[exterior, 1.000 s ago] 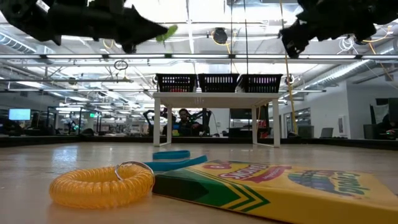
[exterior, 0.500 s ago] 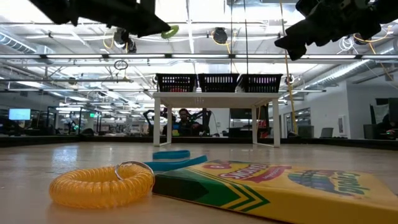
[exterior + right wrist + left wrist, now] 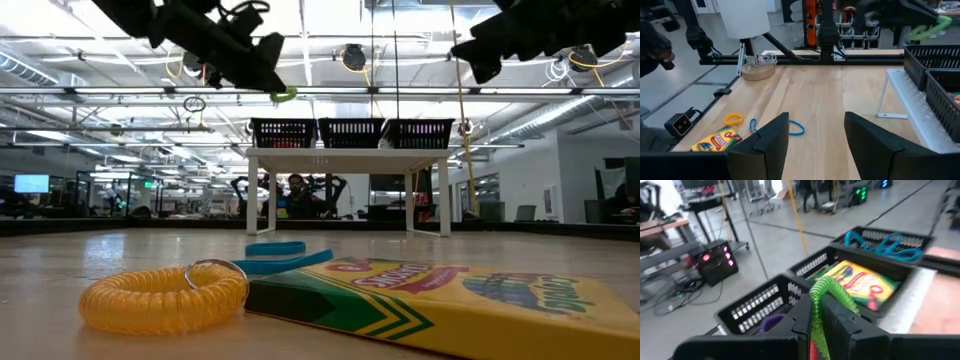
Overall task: Pick & Place Office Desk Supplies
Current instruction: Put the green spring keychain into the right black bin on the shelf
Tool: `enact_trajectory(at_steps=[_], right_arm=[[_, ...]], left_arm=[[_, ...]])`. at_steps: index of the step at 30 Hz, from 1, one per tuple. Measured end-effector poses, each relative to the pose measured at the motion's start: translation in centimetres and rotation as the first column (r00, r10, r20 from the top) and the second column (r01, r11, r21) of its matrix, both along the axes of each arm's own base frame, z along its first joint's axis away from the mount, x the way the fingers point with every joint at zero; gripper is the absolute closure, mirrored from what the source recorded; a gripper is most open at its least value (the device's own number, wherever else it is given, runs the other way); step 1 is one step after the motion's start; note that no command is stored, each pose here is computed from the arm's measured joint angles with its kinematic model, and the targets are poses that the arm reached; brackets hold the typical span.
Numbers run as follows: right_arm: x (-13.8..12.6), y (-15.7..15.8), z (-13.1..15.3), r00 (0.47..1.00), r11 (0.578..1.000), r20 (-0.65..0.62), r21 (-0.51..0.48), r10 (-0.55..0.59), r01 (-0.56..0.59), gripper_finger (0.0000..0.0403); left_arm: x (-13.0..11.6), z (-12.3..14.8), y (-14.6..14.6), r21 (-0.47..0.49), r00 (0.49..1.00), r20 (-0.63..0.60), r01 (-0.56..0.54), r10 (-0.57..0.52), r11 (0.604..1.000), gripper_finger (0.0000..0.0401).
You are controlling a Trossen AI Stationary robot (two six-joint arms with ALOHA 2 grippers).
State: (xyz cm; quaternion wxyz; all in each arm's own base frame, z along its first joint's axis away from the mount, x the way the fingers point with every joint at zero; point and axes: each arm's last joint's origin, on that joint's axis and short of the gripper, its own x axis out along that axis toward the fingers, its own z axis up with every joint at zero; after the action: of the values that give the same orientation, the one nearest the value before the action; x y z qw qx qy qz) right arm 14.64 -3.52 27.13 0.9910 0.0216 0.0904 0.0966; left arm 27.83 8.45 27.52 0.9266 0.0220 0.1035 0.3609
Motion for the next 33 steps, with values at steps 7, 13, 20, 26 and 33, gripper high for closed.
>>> enact_trajectory(at_steps=[7, 13, 20, 26, 33], right_arm=[[-1.2, 0.4, 0.2, 1.000, 1.000, -0.002, -0.004, -0.002, 0.002, 0.0222], [-1.4, 0.5, 0.1, 1.000, 1.000, -0.014, 0.000, -0.003, 0.003, 0.0222], [-1.4, 0.5, 0.1, 1.000, 1.000, -0.013, -0.001, -0.003, 0.003, 0.0222], [-1.4, 0.5, 0.1, 1.000, 1.000, -0.013, 0.000, -0.003, 0.003, 0.0222], [-1.4, 0.5, 0.1, 1.000, 1.000, -0.013, -0.001, -0.004, 0.004, 0.0222]], left_arm=[[0.0, -0.3, 2.8, -0.101, 0.995, 0.021, -0.098, 0.101, 0.990, 0.0366], [0.0, -0.6, 4.3, -0.170, 0.985, 0.060, -0.147, 0.159, 0.974, 0.0366], [-0.1, -0.5, 4.5, -0.180, 0.983, 0.080, -0.151, 0.168, 0.972, 0.0366], [0.1, -0.5, 4.2, -0.200, 0.992, 0.087, -0.075, 0.094, 0.977, 0.0366], [0.1, -0.5, 4.3, -0.214, 0.990, 0.097, -0.079, 0.101, 0.974, 0.0366]])
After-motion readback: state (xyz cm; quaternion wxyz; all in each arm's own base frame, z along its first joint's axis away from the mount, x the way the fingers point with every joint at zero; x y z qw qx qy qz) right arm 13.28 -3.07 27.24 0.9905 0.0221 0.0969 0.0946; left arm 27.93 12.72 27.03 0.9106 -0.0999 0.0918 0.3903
